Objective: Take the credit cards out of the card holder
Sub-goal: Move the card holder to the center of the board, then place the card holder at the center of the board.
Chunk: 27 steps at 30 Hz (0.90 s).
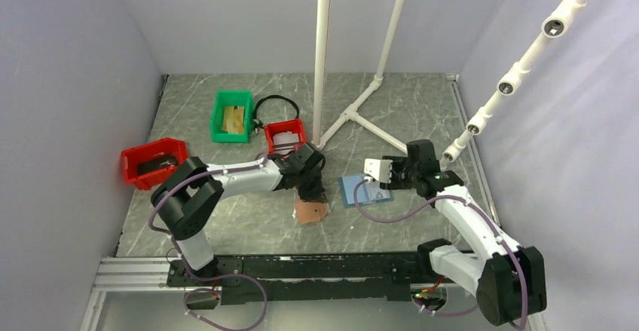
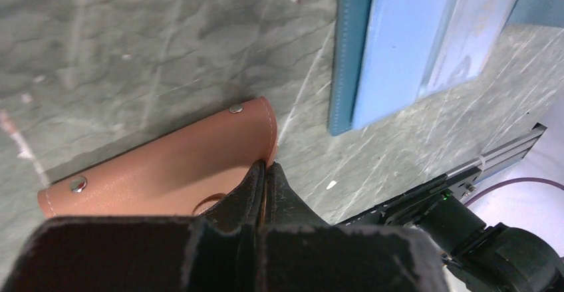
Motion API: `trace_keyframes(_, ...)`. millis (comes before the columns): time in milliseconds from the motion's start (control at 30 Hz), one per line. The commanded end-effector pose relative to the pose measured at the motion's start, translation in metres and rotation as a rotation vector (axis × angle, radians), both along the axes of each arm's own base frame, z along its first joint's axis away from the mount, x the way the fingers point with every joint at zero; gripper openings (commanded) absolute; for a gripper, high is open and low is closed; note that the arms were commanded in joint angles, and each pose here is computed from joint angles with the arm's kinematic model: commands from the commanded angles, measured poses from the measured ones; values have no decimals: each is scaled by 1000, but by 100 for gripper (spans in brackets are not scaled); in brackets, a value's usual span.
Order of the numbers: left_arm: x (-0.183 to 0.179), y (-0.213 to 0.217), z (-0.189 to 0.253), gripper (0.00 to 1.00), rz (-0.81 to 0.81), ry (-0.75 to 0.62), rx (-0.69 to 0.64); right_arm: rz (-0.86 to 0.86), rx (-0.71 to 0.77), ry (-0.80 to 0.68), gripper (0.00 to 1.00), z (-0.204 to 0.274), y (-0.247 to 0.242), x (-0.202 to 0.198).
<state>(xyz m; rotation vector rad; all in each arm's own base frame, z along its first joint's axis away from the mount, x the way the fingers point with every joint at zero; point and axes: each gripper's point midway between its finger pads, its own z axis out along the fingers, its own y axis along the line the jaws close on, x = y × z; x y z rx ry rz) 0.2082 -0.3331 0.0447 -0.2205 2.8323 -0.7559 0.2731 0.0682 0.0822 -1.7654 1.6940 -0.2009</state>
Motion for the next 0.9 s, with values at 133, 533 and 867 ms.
trace_keyframes(133,11,-32,-2,0,6,-11,-61,202,379,192,71,81,67,-57)
trace_keyframes(533,10,-18,8,49,-132,-81,36,536,575,431,80,64,126,-133)
trace_keyframes(867,-8,42,39,77,-363,-350,123,524,550,497,78,51,131,-140)
